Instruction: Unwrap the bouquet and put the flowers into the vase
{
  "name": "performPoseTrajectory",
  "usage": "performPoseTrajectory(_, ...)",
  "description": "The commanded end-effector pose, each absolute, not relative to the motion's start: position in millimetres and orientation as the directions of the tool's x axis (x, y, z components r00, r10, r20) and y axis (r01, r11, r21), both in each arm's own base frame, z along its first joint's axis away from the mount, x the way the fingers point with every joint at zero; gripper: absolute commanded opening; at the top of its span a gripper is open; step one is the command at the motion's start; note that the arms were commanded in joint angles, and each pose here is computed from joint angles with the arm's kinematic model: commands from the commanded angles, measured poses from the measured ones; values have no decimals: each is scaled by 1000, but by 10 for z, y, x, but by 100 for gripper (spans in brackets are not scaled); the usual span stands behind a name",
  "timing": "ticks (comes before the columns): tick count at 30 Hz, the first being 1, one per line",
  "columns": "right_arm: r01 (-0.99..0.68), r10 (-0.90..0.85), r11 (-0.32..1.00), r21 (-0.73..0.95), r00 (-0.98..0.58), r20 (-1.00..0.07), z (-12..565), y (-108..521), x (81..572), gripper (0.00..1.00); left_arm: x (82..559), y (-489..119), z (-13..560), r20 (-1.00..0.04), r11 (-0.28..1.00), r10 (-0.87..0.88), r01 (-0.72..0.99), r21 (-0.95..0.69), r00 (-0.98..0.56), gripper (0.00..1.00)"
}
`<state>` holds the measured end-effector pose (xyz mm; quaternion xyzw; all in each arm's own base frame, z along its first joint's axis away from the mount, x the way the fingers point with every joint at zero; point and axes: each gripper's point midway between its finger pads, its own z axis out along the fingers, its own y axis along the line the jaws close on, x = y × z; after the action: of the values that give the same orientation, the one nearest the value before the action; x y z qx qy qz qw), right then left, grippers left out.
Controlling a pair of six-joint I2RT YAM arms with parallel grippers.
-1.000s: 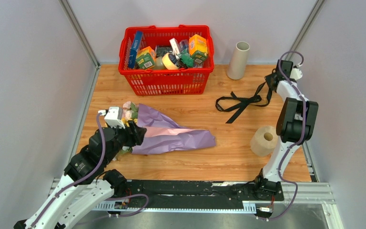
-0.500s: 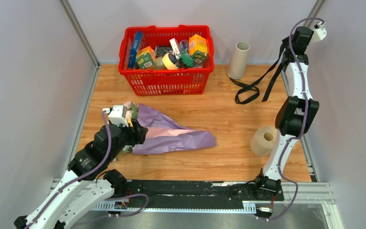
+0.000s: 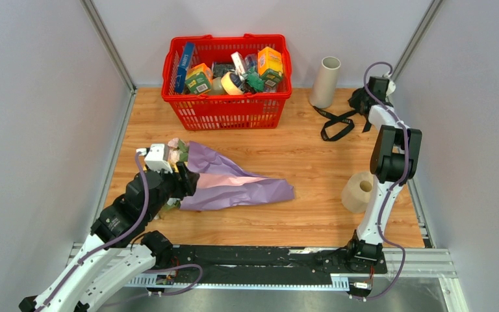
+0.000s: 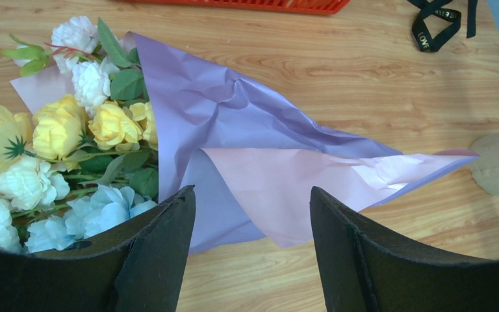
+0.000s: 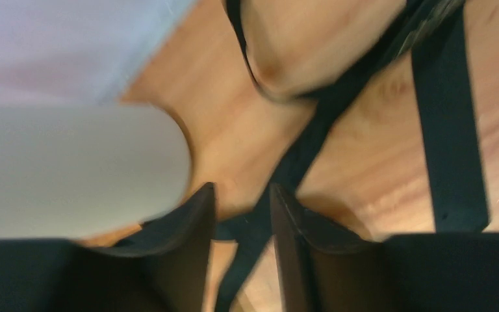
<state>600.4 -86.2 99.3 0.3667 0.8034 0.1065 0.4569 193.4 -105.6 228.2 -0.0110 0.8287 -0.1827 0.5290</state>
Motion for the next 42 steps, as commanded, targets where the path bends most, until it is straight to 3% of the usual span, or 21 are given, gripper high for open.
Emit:
performPoseTrajectory(1,430,680,733,527,-433,-592,846,-573,5753,53,1932,-1051,2351,-879,930,-218,182,-319,-425,73)
performPoseTrajectory(5,454,640,766,454,-483,-597,662,-622,5549,68,1917,-1053,2371,-880,925,-226,189,-328,-418,73)
performPoseTrajectory(8,475,619,783,402,-527,-582,471,-646,5452,71,1917,-1057,2367,-880,925,-227,191,-329,-418,73)
performPoseTrajectory(19,656,552,744,129,-494,-672,297,-1384,5434,47,1930,-1047,2350,-879,929,-224,180,-323,-421,73)
performPoseTrajectory(28,713,521,698,69,-440,-731,523,-1791,5603,44,1965,-1025,2325,-879,938,-218,157,-309,-425,73)
performPoseTrajectory(31,671,515,732,119,-430,-742,816,-1685,5678,45,1973,-1035,2295,-873,939,-218,150,-309,-435,73)
performPoseTrajectory(35,542,506,809,226,-448,-737,1295,-1308,5658,55,1999,-1037,2238,-858,942,-232,114,-315,-458,72)
performPoseTrajectory(42,276,473,881,384,-525,-707,1901,-585,5146,61,2033,-1084,2229,-809,952,-229,50,-303,-542,72)
